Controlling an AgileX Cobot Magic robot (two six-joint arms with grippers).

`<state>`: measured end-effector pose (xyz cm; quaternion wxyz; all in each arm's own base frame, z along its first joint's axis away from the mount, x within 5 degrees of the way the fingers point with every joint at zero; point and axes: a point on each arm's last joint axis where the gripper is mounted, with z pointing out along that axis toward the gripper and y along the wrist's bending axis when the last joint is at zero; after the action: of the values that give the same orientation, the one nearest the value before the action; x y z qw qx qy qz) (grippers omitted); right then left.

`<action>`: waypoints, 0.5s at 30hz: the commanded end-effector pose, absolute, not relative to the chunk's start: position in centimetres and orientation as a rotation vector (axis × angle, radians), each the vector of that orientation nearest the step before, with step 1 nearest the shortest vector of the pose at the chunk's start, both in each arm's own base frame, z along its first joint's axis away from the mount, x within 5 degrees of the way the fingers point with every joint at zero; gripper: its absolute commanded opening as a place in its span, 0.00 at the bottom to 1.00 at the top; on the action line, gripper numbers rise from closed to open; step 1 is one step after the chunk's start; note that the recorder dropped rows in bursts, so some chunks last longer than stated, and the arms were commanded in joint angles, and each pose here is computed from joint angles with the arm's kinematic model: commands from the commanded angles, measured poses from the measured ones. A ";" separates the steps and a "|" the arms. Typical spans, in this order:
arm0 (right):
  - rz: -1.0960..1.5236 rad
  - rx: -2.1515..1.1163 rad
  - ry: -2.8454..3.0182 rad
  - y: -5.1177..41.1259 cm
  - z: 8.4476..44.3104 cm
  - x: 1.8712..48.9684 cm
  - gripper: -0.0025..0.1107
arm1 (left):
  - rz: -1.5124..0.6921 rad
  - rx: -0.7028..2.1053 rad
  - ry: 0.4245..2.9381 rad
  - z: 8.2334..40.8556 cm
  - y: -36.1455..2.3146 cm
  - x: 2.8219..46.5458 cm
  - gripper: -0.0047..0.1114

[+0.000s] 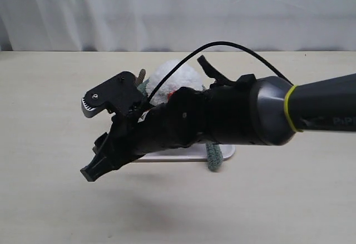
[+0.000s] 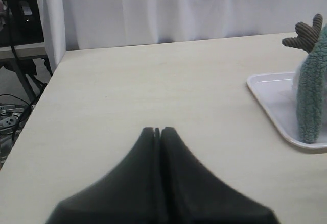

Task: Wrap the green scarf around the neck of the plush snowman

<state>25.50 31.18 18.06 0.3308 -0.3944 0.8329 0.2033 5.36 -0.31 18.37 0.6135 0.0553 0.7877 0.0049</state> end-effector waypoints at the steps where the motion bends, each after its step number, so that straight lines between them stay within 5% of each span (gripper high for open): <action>1: 0.478 -0.974 2.052 31.4 19.2 26.1 0.45 | 0.015 0.125 1.806 18.4 -0.3 5.4 0.04; 8: 0.287 -1.009 1.773 31.4 20.7 27.6 0.45 | 0.015 0.125 1.806 18.4 -0.3 5.4 0.04; 15: -0.293 -0.838 1.675 29.2 22.9 29.4 0.45 | 0.015 0.125 1.806 18.4 -0.3 5.4 0.04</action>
<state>28.85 30.52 21.62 0.5801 -0.4037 0.7073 -0.0139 5.36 -0.31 18.37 0.6135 0.0553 0.7877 0.0049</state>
